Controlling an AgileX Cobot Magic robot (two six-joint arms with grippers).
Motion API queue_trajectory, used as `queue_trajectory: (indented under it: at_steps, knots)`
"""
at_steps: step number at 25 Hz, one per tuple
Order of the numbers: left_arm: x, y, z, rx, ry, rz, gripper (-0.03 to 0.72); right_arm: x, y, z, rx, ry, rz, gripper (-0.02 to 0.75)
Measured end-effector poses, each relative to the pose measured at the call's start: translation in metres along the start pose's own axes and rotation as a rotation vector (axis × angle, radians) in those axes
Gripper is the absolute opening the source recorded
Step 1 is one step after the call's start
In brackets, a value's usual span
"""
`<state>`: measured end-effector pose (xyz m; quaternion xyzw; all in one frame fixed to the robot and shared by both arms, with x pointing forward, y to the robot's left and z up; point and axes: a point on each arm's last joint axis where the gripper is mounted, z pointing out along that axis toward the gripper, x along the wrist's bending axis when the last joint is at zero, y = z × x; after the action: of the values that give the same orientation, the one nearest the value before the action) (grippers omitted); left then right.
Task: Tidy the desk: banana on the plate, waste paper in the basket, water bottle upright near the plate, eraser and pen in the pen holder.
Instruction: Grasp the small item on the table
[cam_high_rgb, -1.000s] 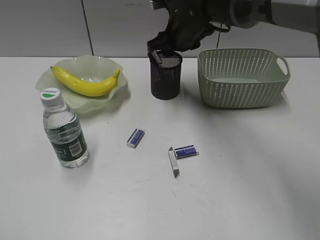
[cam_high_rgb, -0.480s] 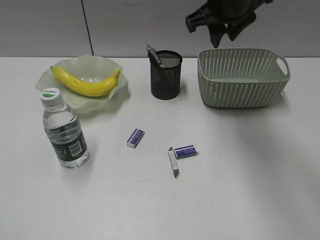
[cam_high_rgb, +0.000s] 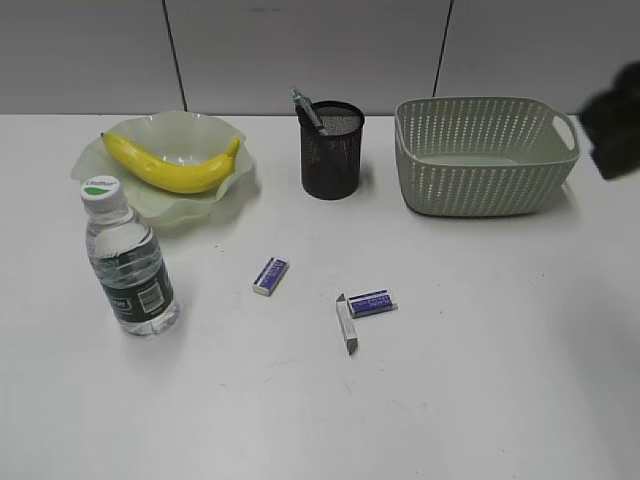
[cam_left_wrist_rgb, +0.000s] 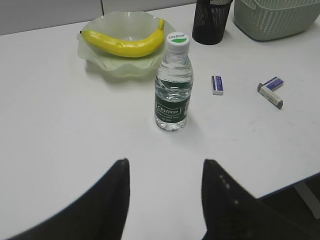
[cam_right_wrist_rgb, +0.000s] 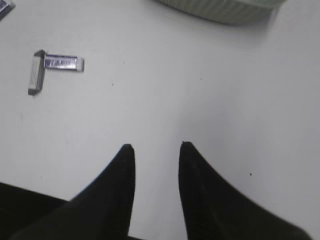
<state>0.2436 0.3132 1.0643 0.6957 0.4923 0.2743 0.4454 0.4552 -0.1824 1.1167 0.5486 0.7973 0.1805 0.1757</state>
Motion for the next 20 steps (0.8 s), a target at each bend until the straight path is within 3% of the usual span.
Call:
queue_trajectory:
  at_steps: [6,11,20]
  knots:
    - [0.0,0.001,0.001,0.008,-0.001,0.0,0.352,-0.021,-0.112,-0.03,-0.094,0.019,0.011,0.255]
    - [-0.006,0.014,0.017,0.081,-0.013,0.017,0.352,-0.034,-0.187,-0.038,-0.264,0.049,0.036,0.254]
    - [-0.038,0.083,0.099,0.127,-0.131,0.042,0.352,-0.047,-0.245,-0.065,-0.624,0.089,0.057,0.246]
